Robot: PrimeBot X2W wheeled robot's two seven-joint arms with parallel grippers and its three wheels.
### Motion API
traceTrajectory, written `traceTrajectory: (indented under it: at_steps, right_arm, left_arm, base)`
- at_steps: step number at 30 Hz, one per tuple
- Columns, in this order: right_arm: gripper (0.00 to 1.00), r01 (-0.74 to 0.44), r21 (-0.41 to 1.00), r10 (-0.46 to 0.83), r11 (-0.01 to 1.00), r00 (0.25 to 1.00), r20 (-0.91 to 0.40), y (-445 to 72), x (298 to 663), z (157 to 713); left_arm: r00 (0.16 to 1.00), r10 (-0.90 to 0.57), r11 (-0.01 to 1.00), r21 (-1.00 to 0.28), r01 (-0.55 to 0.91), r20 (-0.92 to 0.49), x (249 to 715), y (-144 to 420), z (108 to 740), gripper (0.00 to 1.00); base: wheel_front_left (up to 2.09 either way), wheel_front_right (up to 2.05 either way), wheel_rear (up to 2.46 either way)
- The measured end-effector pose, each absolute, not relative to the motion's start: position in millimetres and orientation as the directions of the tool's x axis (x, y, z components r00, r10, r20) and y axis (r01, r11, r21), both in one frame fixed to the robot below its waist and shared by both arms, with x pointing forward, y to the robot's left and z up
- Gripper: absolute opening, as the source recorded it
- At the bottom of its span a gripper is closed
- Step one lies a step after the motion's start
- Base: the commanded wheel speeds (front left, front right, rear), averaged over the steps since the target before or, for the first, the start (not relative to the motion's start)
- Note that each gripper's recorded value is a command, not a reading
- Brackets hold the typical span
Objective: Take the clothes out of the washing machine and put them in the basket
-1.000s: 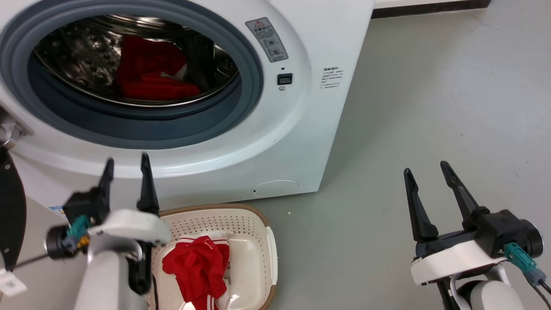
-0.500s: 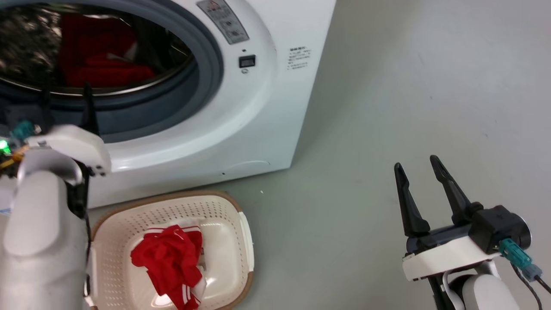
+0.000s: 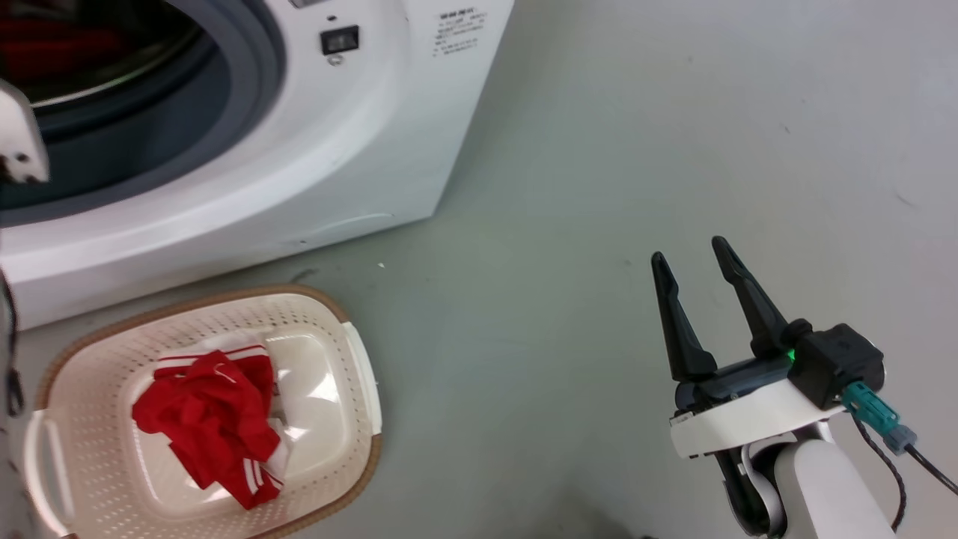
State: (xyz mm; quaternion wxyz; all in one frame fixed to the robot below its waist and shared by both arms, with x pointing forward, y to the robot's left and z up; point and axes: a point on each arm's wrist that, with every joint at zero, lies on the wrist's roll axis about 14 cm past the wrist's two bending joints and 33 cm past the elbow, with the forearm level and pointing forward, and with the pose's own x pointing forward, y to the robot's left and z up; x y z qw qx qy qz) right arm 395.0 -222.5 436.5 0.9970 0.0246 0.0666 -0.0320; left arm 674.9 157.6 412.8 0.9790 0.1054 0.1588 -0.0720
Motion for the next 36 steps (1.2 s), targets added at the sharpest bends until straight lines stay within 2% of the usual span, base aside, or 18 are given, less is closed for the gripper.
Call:
traceTrajectory:
  at_steps: [16,29,30,31,32,36]
  right_arm:
    - [1.00,0.108,0.036,-0.095,0.994,0.962,-0.254,-235.6,403.0,392.3]
    - [1.00,0.117,0.028,-0.102,0.993,0.941,-0.323,-237.5,404.3,366.6]
    - [1.00,0.117,0.028,-0.102,0.993,0.941,-0.323,-237.5,404.3,366.4]
    - [1.00,0.118,0.027,-0.102,0.993,0.940,-0.325,-237.5,404.0,366.0]
    - [1.00,0.118,0.027,-0.103,0.993,0.940,-0.326,-237.5,403.8,366.0]
    - [1.00,0.120,0.029,-0.104,0.992,0.940,-0.325,-237.6,403.2,367.0]
  left_arm:
    - [0.862,-0.025,0.920,0.326,0.219,-0.507,759.1,158.9,370.7,1.00]
    - [0.745,0.072,0.910,0.350,0.224,-0.663,763.1,173.0,300.9,1.00]
    - [0.741,0.080,0.909,0.354,0.221,-0.667,762.3,174.3,298.3,0.69]
    - [0.735,0.085,0.910,0.353,0.218,-0.672,761.2,175.5,295.9,0.15]
    - [0.734,0.084,0.911,0.351,0.218,-0.674,760.0,175.0,294.1,0.00]
    - [0.763,0.098,0.915,0.359,0.183,-0.638,762.1,179.5,300.5,0.00]
  base:
    - [0.00,0.00,0.00]
    - [0.00,0.00,0.00]
    - [0.00,0.00,0.00]
    - [0.00,0.00,0.00]
    - [0.00,0.00,0.00]
    - [0.00,0.00,0.00]
